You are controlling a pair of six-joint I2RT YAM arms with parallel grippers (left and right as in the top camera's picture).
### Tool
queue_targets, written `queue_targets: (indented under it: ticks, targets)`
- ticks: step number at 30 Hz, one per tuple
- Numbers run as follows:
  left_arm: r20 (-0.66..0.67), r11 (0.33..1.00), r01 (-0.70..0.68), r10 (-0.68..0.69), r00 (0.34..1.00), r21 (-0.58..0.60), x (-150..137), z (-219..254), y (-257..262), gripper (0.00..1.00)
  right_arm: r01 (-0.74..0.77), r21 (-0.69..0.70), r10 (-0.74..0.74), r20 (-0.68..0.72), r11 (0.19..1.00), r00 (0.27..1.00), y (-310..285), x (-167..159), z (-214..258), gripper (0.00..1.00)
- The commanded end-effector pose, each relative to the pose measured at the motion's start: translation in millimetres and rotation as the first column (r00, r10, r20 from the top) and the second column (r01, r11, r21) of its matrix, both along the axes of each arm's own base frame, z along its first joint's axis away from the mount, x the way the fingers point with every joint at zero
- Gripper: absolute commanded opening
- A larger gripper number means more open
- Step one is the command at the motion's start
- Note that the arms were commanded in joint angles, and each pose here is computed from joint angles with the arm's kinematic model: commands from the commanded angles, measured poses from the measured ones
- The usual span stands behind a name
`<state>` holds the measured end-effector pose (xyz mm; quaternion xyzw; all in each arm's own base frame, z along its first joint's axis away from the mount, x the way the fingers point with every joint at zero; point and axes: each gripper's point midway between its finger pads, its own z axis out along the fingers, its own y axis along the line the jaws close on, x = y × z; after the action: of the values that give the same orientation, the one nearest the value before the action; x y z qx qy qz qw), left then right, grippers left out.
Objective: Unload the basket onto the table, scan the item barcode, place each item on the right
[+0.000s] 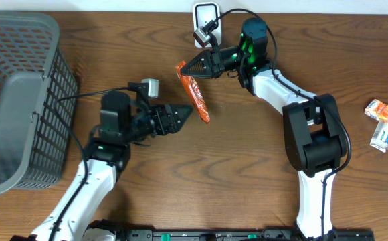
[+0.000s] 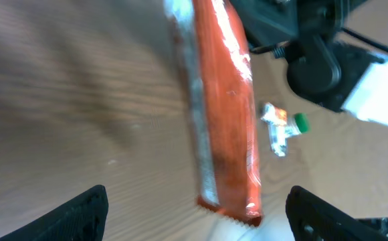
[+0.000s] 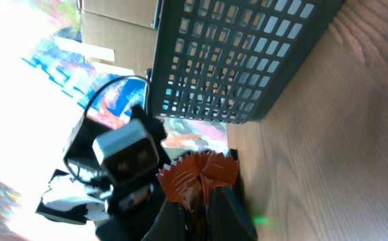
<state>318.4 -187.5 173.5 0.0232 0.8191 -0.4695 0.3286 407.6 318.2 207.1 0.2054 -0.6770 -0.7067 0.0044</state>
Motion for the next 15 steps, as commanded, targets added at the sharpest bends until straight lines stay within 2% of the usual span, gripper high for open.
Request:
queue_targets:
  ticks: [1, 12, 15]
  targets:
    - [-0.025, 0.999, 0.017, -0.018, 1.000, -0.038, -4, -3, -12, 0.85, -0.010, -0.006, 0.009, -0.022, 1.000, 1.000, 3, -5, 14, 0.01]
    - [-0.043, 0.999, -0.024, 0.022, 0.999, -0.031, 6, -13, -12, 0.85, -0.056, -0.017, 0.055, -0.059, 0.998, 0.997, 17, -18, 14, 0.01]
    - [-0.021, 0.998, -0.031, 0.030, 0.999, -0.060, 11, -5, -13, 0.82, -0.065, -0.019, 0.063, -0.066, 0.998, 0.996, 20, -21, 14, 0.01]
